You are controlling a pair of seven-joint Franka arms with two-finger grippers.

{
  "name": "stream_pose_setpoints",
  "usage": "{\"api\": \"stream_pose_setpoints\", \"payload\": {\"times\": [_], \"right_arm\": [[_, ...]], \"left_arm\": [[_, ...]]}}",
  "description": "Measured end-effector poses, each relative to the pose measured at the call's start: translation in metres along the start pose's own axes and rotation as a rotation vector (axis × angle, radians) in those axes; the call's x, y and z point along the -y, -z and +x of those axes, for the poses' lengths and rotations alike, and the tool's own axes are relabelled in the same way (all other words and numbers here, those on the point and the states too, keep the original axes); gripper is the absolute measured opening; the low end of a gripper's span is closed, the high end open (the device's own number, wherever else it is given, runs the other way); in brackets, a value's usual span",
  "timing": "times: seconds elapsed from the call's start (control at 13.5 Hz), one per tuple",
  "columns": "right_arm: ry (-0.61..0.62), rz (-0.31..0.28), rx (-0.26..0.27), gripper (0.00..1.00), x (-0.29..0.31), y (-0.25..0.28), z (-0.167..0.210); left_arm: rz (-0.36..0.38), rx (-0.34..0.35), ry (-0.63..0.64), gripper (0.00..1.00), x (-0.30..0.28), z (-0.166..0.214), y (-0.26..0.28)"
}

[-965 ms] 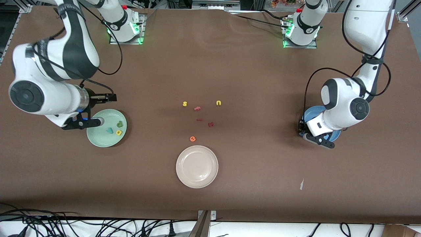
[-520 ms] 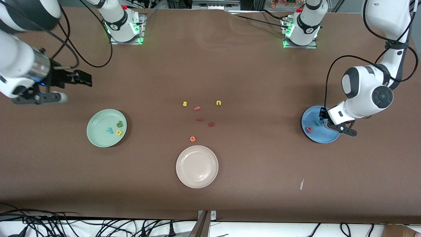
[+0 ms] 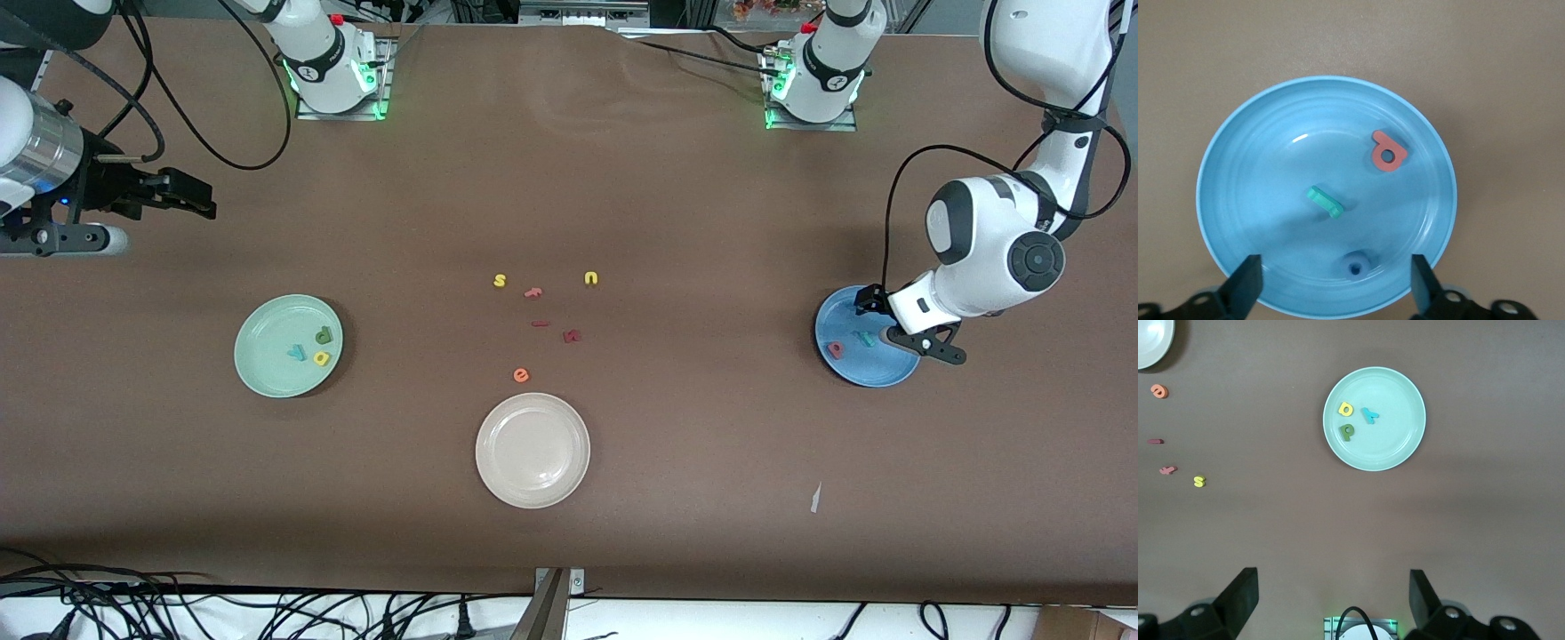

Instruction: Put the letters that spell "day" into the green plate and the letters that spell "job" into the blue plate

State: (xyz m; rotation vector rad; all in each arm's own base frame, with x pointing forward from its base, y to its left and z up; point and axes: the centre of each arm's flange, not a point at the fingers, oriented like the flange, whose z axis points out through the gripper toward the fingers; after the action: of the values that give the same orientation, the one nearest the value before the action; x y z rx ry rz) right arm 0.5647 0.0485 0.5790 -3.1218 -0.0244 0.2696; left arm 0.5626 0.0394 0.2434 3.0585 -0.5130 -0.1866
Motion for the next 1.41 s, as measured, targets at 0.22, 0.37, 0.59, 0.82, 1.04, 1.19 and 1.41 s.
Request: {"api": "stream_pose_setpoints", "payload": {"times": [0.22, 0.37, 0.59, 0.82, 1.04, 1.19, 1.41], "right_arm": [[0.005, -0.001, 0.0, 1.0, 0.004, -0.001, 0.0], [0.003, -0.001, -0.002, 1.0, 0.004, -0.001, 0.0], [0.002, -0.001, -0.003, 1.0, 0.004, -0.001, 0.0], [0.0, -0.01, -0.003, 1.0, 0.003, -0.001, 0.0], [-0.001, -0.014, -0.001, 1.0, 0.003, -0.003, 0.001], [-0.001, -0.016, -0.002, 1.0, 0.003, -0.006, 0.002], [-0.001, -0.017, 0.0, 1.0, 0.003, -0.008, 0.004]], "left_arm": [[0.011, -0.048, -0.005, 1.0, -0.002, 0.002, 0.026], [0.025, -0.11, -0.009, 1.0, -0.004, 0.003, 0.062], [0.039, -0.205, 0.001, 1.0, -0.001, -0.009, 0.129], [0.026, -0.199, -0.04, 1.0, -0.018, -0.033, 0.216], [0.082, -0.141, -0.069, 1.0, -0.063, -0.046, 0.326], [0.081, -0.115, -0.029, 1.0, -0.095, -0.054, 0.373], [0.077, -0.105, 0.108, 1.0, -0.135, -0.062, 0.412]]}}
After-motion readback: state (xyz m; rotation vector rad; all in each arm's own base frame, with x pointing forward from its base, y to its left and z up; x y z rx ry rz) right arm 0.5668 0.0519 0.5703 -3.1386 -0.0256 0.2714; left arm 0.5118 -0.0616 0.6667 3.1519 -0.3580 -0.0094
